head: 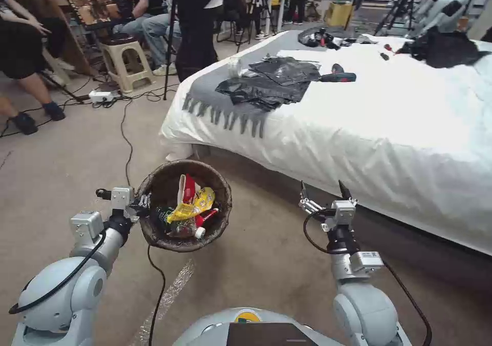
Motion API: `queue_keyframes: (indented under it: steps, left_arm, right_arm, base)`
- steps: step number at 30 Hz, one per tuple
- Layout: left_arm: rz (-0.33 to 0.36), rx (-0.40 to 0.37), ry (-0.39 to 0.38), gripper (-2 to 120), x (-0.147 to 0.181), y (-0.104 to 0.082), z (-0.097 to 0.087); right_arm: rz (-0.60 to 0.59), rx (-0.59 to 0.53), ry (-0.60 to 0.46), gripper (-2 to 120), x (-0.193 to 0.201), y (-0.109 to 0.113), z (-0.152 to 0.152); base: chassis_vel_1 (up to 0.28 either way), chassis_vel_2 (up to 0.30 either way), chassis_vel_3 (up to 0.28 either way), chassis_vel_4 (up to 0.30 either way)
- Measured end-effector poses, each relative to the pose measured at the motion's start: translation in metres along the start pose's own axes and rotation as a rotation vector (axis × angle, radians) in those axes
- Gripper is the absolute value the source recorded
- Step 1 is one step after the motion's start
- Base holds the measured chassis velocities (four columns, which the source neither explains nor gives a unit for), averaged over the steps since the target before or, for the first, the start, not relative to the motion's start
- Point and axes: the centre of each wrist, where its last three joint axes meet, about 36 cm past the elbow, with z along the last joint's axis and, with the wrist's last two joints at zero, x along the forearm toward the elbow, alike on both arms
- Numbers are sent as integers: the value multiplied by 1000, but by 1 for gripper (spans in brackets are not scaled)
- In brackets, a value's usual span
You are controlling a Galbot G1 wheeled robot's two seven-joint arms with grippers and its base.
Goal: Pick up the trash bin, then pick up the garbage from the floor and place it into the trash bin.
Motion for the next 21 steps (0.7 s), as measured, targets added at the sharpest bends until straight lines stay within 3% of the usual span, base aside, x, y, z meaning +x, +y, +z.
queue_keyframes:
  steps: [21]
  left_arm:
    - [0,5,2,3,0,2,1]
  right_arm:
    - [-1,0,6,100,-2,1,3]
  base:
    - [89,84,89,99]
